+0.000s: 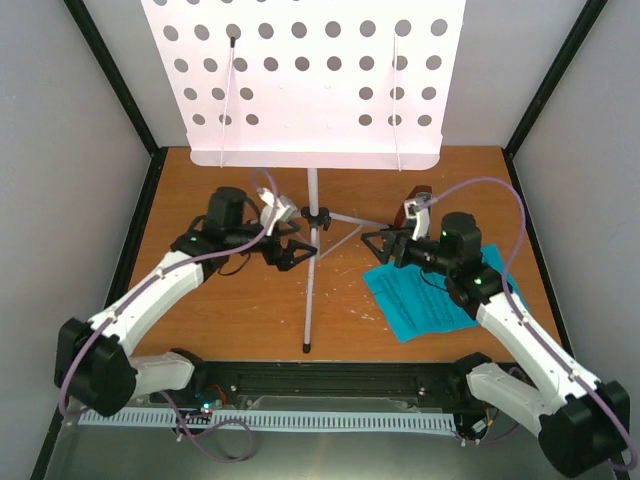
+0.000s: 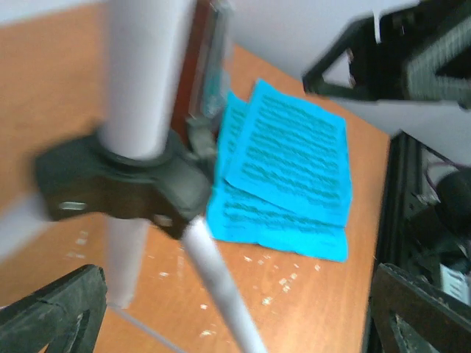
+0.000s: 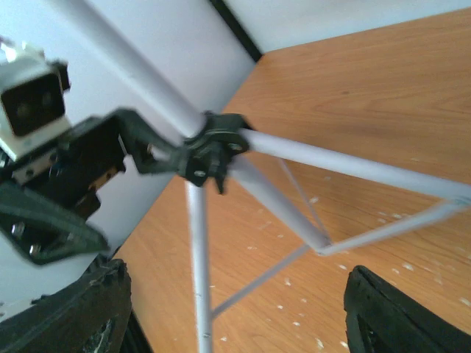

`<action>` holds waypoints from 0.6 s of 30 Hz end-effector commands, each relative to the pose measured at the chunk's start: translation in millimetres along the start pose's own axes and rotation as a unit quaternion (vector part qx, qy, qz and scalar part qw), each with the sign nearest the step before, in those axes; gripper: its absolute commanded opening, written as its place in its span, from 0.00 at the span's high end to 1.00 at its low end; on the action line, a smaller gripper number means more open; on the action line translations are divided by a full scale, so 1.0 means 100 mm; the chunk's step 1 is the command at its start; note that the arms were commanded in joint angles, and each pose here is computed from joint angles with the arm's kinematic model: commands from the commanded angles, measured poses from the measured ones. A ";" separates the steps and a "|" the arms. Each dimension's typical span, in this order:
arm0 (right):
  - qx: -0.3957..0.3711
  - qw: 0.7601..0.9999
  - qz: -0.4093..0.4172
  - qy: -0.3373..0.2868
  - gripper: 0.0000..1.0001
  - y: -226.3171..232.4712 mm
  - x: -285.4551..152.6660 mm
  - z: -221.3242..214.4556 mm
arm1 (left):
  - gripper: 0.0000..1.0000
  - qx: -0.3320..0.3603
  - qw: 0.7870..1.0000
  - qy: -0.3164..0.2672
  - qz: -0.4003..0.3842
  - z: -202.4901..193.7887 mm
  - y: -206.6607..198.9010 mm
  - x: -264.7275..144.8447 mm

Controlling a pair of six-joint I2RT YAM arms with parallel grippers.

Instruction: Pack up the instrument practice props

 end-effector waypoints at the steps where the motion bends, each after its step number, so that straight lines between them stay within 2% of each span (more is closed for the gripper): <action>1: -0.057 0.996 0.075 -0.002 0.24 0.32 0.23 0.19 | 0.01 0.000 0.995 -0.080 0.066 0.16 0.12 -0.41; 5: -0.077 0.994 0.080 0.004 0.28 0.36 0.51 0.21 | 0.01 -0.022 0.980 -0.143 0.137 0.12 0.35 -0.73; 10: -0.097 0.991 0.088 0.007 0.36 0.37 0.81 0.17 | 0.00 -0.015 0.962 -0.151 0.228 0.10 0.41 -0.87; 18: -0.114 0.992 0.052 0.013 0.56 0.27 1.06 0.08 | 0.01 -0.008 0.961 -0.150 0.234 0.07 0.40 -0.88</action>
Point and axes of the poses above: each gripper's point midway between its finger pads, its own x axis out along the fingers, its own y axis along the line the jaws close on, z = x × y, the point moved 10 cm from there along -x, back along the fingers, and after that the axes turned 1 degree about x, right-handed, at the moved point
